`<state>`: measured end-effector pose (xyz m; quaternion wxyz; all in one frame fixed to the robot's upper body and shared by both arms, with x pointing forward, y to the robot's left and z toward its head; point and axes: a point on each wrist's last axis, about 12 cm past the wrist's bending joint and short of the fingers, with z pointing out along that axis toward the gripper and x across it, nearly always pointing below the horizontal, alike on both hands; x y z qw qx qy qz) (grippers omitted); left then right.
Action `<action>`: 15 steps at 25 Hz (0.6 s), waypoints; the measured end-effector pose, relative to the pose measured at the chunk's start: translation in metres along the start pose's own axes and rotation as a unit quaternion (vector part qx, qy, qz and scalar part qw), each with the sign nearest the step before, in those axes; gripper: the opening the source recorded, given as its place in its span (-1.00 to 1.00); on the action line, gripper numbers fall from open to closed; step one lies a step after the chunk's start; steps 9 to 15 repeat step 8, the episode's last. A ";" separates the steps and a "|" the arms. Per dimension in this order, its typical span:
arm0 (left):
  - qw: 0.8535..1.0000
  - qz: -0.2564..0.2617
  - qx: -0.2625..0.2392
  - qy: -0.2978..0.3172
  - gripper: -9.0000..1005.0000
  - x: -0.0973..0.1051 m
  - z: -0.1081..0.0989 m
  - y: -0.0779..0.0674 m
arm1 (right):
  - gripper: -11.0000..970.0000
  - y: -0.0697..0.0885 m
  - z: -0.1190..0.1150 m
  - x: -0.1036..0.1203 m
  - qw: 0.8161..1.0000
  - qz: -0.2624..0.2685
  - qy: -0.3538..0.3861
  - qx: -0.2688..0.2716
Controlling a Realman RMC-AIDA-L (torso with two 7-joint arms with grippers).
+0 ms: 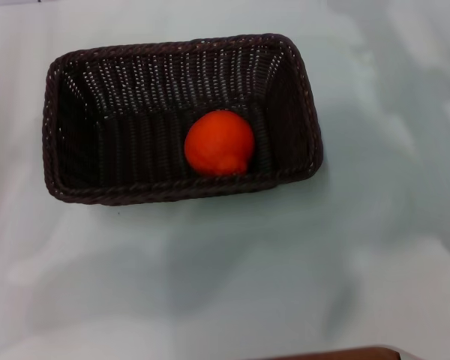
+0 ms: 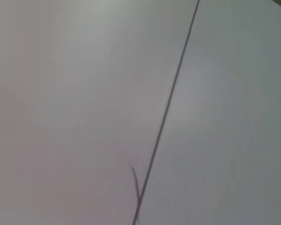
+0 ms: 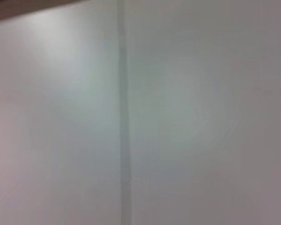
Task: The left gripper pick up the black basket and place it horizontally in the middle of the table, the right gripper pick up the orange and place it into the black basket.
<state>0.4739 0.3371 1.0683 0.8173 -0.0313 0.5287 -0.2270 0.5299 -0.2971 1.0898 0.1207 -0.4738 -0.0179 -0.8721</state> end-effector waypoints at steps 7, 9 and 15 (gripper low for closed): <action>1.000 0.012 -0.017 -0.003 0.04 0.002 -0.006 0.000 | 0.95 0.023 -0.020 0.002 0.996 -0.018 -0.011 -0.081; 1.000 0.014 -0.021 -0.004 0.04 0.003 -0.007 0.000 | 0.95 0.024 -0.020 0.002 0.996 -0.018 -0.015 -0.086; 1.000 0.014 -0.021 -0.004 0.04 0.003 -0.007 0.000 | 0.95 0.024 -0.020 0.002 0.996 -0.018 -0.015 -0.086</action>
